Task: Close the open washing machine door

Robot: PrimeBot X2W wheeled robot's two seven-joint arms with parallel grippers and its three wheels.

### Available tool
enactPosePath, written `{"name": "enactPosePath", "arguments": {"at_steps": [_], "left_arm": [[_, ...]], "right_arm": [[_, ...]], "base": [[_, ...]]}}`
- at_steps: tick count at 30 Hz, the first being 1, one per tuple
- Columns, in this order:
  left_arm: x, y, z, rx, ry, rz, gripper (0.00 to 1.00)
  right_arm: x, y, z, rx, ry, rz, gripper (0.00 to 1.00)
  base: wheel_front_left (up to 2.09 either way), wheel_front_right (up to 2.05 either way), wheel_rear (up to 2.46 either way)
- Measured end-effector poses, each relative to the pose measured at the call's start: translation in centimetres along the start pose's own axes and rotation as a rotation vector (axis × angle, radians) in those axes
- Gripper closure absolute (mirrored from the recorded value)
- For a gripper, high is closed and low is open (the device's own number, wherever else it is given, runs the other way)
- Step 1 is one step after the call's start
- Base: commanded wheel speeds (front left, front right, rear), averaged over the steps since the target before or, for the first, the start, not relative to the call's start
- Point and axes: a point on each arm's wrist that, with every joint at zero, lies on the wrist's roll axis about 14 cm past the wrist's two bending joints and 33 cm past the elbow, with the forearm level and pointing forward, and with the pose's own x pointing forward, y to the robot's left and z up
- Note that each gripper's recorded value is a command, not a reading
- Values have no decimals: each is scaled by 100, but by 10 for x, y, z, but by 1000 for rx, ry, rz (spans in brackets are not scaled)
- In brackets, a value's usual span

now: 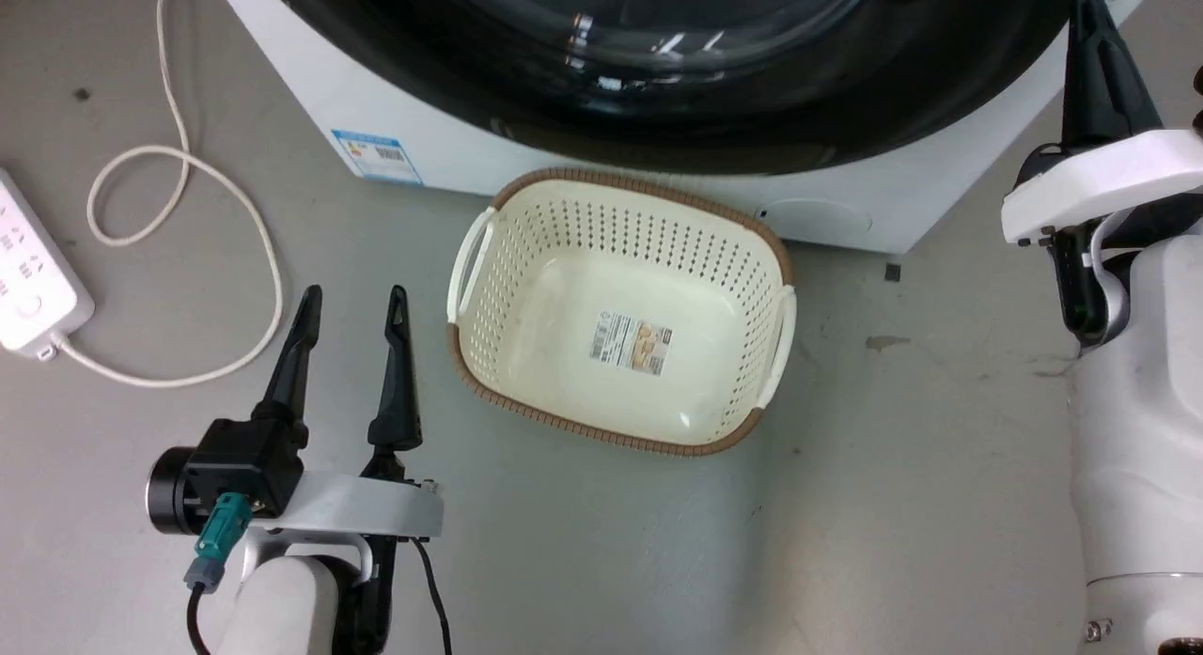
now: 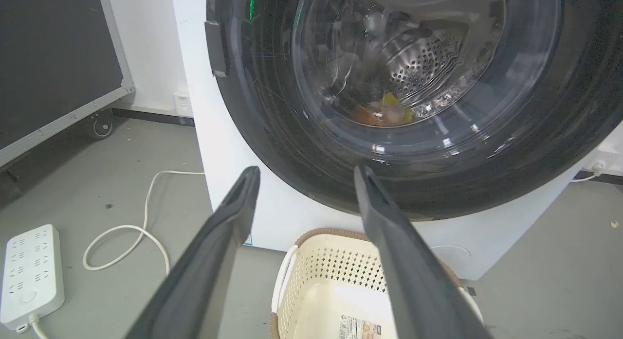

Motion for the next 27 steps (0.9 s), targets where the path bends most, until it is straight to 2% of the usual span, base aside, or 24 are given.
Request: {"name": "enactPosePath", "arguments": {"at_steps": [4,8,19,27], "left_arm": [[-2,-2,14,-7,-33,-6,0],[-9,-4,32,-13,-73,-13,0],[-43,-19,67,-19,-147,-62,0],[-56,-28,77,9,-171,-105,0]], "right_arm": [[-10,1,28,2,-62,6,100],[-41,-4,41,-2,-87,1,100],[-156,-21,43,9,-63,-30,100],[-212,-22,39,18,-51,-37,100]], "base": [[0,0,0],[0,0,0],[0,0,0],[0,0,0]]}}
